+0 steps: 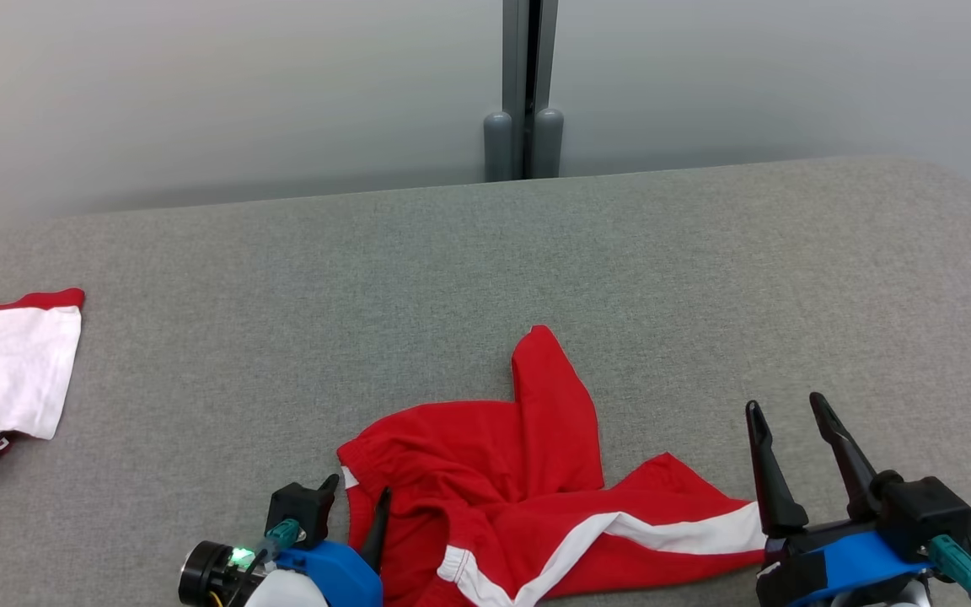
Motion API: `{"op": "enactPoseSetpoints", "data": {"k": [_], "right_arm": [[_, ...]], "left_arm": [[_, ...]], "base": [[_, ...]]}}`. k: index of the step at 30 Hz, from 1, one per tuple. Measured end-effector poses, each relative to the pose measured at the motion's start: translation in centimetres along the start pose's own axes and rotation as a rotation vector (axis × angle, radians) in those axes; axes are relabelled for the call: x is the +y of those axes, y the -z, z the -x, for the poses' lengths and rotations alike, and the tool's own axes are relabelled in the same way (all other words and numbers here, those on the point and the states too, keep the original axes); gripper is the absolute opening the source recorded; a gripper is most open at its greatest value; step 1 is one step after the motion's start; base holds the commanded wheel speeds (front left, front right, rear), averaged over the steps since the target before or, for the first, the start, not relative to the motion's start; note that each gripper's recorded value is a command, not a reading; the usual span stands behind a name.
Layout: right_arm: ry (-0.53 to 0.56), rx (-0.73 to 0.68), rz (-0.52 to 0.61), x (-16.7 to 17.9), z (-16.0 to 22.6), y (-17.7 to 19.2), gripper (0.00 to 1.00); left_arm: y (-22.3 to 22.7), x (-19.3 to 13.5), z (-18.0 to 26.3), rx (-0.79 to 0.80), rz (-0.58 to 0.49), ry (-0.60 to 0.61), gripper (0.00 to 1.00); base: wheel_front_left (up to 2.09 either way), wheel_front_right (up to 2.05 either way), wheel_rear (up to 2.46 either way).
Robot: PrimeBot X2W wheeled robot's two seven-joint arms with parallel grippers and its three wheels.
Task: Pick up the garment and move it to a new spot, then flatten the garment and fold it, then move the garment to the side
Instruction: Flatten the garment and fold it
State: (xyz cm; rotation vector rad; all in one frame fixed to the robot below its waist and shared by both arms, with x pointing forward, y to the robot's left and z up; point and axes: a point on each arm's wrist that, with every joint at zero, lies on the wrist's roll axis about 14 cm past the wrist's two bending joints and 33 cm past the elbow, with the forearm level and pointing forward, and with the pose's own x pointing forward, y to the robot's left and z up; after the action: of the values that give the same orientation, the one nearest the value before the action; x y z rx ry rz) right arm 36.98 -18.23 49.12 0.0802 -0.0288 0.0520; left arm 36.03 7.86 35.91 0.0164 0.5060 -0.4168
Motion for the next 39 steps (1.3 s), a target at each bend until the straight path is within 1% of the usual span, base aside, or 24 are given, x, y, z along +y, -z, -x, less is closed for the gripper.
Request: {"op": "enactPoseSetpoints", "data": {"k": [7,8,9,10,12,13,17,21,27,29,31,32,33,35,39], "right_arm": [[-0.003,0.002,0.000,0.1,0.1,0.1,1.00],[-0.002,0.004,0.000,0.1,0.1,0.1,1.00],[-0.002,0.004,0.000,0.1,0.1,0.1,1.00],[-0.002,0.003,0.000,0.1,0.1,0.1,1.00],[0.001,0.002,0.000,0.0,0.1,0.0,1.00],[0.003,0.002,0.000,-0.1,0.1,0.0,1.00],[0.008,-0.006,-0.001,-0.3,-0.2,-0.2,1.00],[0.016,-0.009,0.000,-0.6,-0.3,-0.3,1.00],[0.044,-0.020,0.005,-1.5,-0.2,-0.6,1.00],[0.055,-0.022,0.009,-1.9,0.0,-0.7,1.00],[0.067,-0.019,0.012,-2.3,0.1,-0.6,1.00],[0.071,-0.017,0.012,-2.4,0.2,-0.5,1.00],[0.074,-0.015,0.012,-2.5,0.3,-0.5,1.00],[0.077,-0.010,0.011,-2.6,0.3,-0.3,1.00],[0.079,-0.011,0.007,-2.6,0.3,-0.3,1.00]], "left_arm": [[0.7,-0.9,-0.6,0.048,0.009,0.028,1.00],[0.8,-1.1,-0.7,0.056,0.004,0.035,0.93],[0.8,-1.2,-0.8,0.059,0.006,0.037,0.85],[0.8,-1.3,-0.9,0.063,0.007,0.042,0.48],[0.7,-1.7,-1.2,0.068,0.009,0.055,0.11],[0.6,-2.0,-1.4,0.069,0.010,0.061,0.00],[-0.6,-2.4,-2.1,0.038,0.005,0.084,0.00],[-4.2,-1.8,-3.2,-0.066,-0.008,0.079,0.00],[-9.8,1.0,-4.6,-0.210,-0.019,0.017,0.00],[-10.6,1.7,-4.8,-0.231,-0.013,-0.003,0.00],[-10.4,2.4,-5.0,-0.221,-0.016,-0.020,0.00],[-10.0,2.6,-5.1,-0.208,-0.011,-0.028,0.26],[-9.8,2.7,-5.2,-0.203,-0.009,-0.031,1.00],[-9.8,2.9,-5.2,-0.203,-0.004,-0.037,1.00],[-11.2,3.6,-4.5,-0.273,0.015,-0.073,1.00]], "base": [[0.00,0.00,0.00],[0.00,0.00,0.00],[0.00,0.00,0.00],[0.00,0.00,0.00],[0.00,0.00,0.00],[0.00,0.00,0.00],[0.00,0.00,0.00],[0.00,0.00,0.00],[0.00,0.00,0.00],[0.00,0.00,0.00],[0.00,0.00,0.00],[0.00,0.00,0.00],[0.00,0.00,0.00],[0.00,0.00,0.00],[0.00,0.00,0.00]]}}
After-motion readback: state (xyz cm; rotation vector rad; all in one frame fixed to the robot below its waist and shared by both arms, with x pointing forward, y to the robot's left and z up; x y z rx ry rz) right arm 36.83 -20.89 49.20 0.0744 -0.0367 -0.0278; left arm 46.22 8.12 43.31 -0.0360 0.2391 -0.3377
